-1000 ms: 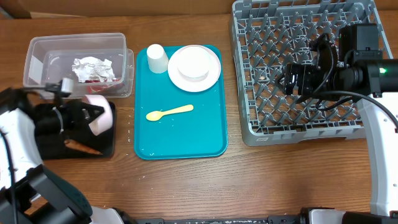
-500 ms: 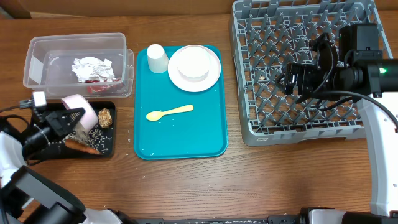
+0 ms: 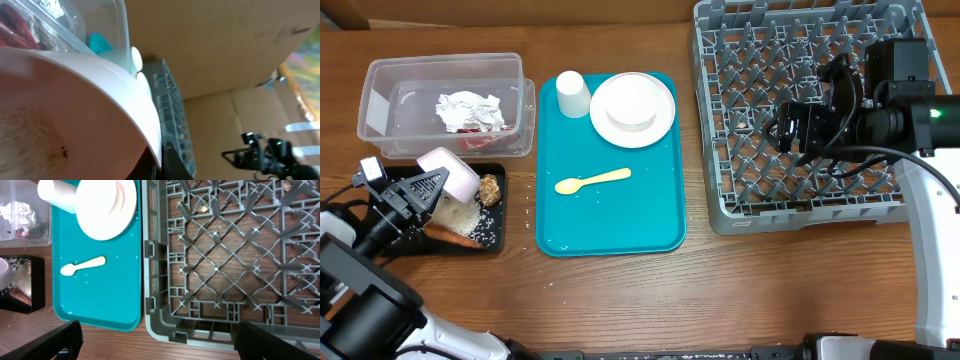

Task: Sort waste into correct bins and load items into the dishwasher
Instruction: 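Carry the pink rice bowl over the black tray and tip rice out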

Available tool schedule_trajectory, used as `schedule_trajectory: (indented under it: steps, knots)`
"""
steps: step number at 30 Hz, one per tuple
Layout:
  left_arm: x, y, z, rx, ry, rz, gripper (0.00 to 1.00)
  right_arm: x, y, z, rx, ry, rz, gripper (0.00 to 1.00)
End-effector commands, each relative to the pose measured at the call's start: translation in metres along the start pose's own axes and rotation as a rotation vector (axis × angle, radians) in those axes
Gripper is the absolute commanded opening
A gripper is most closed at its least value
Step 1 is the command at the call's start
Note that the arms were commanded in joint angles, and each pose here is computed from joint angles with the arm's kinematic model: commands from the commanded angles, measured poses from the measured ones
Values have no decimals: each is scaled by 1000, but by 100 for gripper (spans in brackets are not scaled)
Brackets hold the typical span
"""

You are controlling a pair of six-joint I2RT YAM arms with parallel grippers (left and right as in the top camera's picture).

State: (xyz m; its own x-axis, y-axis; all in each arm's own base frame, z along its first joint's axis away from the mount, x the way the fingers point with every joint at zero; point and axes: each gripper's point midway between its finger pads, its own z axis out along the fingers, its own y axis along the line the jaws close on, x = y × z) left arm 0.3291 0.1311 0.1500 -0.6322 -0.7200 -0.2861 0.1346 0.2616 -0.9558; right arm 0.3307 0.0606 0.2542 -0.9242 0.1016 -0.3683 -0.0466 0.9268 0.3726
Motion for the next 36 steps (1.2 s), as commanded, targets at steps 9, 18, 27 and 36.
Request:
schedule_trajectory:
  steps: [9, 18, 27, 36]
  knots:
    - [-6, -9, -4, 71, -46, -91, 4, 1, 4, -2, -12, -3, -2, 100]
    - [-7, -10, -13, 65, -74, -136, 4, 0, 4, -2, -12, -5, -3, 100]
    - [3, -84, 0, 18, 14, 200, 4, 0, 4, -2, -12, -6, -3, 100]
    - [84, -108, 73, -267, 488, 455, 4, -4, 5, -2, -14, -22, -9, 100]
